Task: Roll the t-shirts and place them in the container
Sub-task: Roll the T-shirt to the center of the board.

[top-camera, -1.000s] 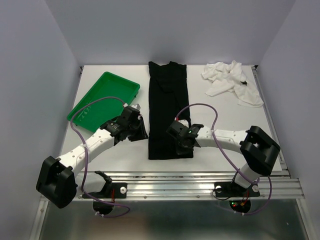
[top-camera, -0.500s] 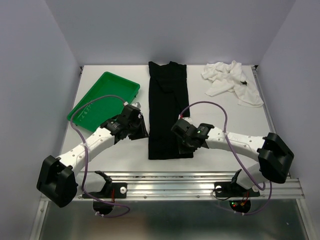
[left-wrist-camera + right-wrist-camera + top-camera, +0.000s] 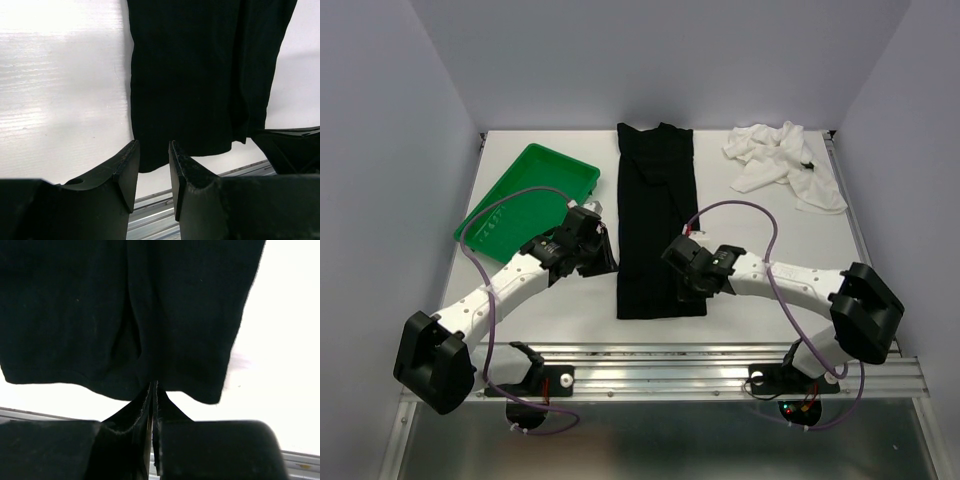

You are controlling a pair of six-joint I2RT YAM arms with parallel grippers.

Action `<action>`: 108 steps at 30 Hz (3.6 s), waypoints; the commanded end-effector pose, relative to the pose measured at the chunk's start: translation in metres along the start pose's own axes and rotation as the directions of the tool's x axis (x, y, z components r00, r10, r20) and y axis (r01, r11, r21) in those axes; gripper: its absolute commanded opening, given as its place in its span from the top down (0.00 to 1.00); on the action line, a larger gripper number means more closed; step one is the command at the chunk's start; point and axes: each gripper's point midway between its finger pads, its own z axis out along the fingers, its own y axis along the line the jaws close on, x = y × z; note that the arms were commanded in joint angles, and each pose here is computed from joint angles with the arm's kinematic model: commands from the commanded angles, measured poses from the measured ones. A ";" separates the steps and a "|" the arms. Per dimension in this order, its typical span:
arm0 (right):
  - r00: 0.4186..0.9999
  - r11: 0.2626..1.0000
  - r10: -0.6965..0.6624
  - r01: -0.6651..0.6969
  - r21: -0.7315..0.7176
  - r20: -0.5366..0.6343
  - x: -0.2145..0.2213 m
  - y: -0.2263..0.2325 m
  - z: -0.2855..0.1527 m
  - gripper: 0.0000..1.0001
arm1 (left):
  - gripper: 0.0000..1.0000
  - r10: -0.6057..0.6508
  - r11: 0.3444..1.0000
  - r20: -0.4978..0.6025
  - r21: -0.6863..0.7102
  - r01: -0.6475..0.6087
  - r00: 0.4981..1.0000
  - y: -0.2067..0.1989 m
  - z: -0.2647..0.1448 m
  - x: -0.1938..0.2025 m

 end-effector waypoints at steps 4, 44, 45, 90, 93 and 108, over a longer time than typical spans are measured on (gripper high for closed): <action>1.000 0.995 0.008 -0.006 -0.100 0.020 -0.013 0.034 0.017 0.99 | 0.59 0.013 1.000 0.004 -0.023 -0.013 1.000 0.007 0.000 0.004; 0.969 0.955 0.246 -0.246 -0.163 -0.020 0.023 -0.042 -0.005 0.52 | 0.51 -0.158 0.987 -0.135 -0.022 0.157 0.978 0.027 0.033 0.092; 0.969 0.954 0.246 -0.246 -0.172 -0.025 0.024 -0.041 -0.003 0.52 | 0.52 -0.160 0.987 -0.141 -0.026 0.158 0.977 0.028 0.035 0.094; 0.952 0.962 0.257 -0.235 -0.140 0.168 -0.045 -0.039 -0.025 0.99 | 1.00 -0.151 0.985 -0.061 0.073 0.155 0.987 -0.024 0.016 0.040; 0.948 0.964 0.255 -0.235 -0.122 0.190 -0.055 -0.041 -0.026 0.99 | 1.00 -0.166 0.984 -0.041 0.059 0.168 0.985 -0.026 0.016 0.031; 0.945 0.970 0.242 -0.238 -0.045 0.220 -0.095 -0.053 -0.009 0.99 | 1.00 -0.250 0.967 -0.008 0.047 0.250 0.968 -0.025 0.040 0.004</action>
